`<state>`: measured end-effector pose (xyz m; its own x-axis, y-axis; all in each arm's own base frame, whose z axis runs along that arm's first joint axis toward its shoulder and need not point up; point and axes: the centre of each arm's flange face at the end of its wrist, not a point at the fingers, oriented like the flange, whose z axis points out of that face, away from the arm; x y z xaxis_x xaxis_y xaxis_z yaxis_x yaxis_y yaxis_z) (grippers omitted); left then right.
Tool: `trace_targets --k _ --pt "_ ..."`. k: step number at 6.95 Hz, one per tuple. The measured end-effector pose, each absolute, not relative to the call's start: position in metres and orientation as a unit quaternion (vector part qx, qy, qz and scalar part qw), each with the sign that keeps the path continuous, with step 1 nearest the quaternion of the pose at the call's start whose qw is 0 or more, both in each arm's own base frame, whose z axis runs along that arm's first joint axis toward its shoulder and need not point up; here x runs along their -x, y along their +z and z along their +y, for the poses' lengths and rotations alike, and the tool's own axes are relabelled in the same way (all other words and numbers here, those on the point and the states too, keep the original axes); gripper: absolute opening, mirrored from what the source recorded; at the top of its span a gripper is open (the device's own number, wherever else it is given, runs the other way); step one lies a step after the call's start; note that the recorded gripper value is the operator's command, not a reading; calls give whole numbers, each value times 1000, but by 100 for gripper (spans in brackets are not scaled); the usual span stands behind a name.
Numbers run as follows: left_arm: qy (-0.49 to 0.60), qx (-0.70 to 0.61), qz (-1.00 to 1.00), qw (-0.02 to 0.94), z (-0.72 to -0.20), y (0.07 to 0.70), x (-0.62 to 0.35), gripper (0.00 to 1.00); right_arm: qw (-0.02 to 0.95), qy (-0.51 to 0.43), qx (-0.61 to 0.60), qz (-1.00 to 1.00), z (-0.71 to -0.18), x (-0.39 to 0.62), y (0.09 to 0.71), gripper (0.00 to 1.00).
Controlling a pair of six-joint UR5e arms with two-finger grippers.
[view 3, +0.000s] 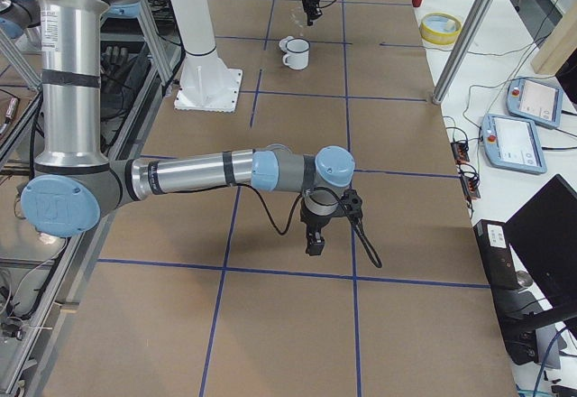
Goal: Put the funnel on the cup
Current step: 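Lower the glass funnel spout-first into the mug opening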
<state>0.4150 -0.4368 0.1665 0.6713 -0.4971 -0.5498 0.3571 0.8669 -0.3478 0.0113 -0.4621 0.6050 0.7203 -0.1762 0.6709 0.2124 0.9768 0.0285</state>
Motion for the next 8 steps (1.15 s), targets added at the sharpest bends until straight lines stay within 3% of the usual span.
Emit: trace_targets --k 8 --pt "-204 114 330 915 -426 223 -473 0 927 -105 25 -359 -462 -11 605 100"
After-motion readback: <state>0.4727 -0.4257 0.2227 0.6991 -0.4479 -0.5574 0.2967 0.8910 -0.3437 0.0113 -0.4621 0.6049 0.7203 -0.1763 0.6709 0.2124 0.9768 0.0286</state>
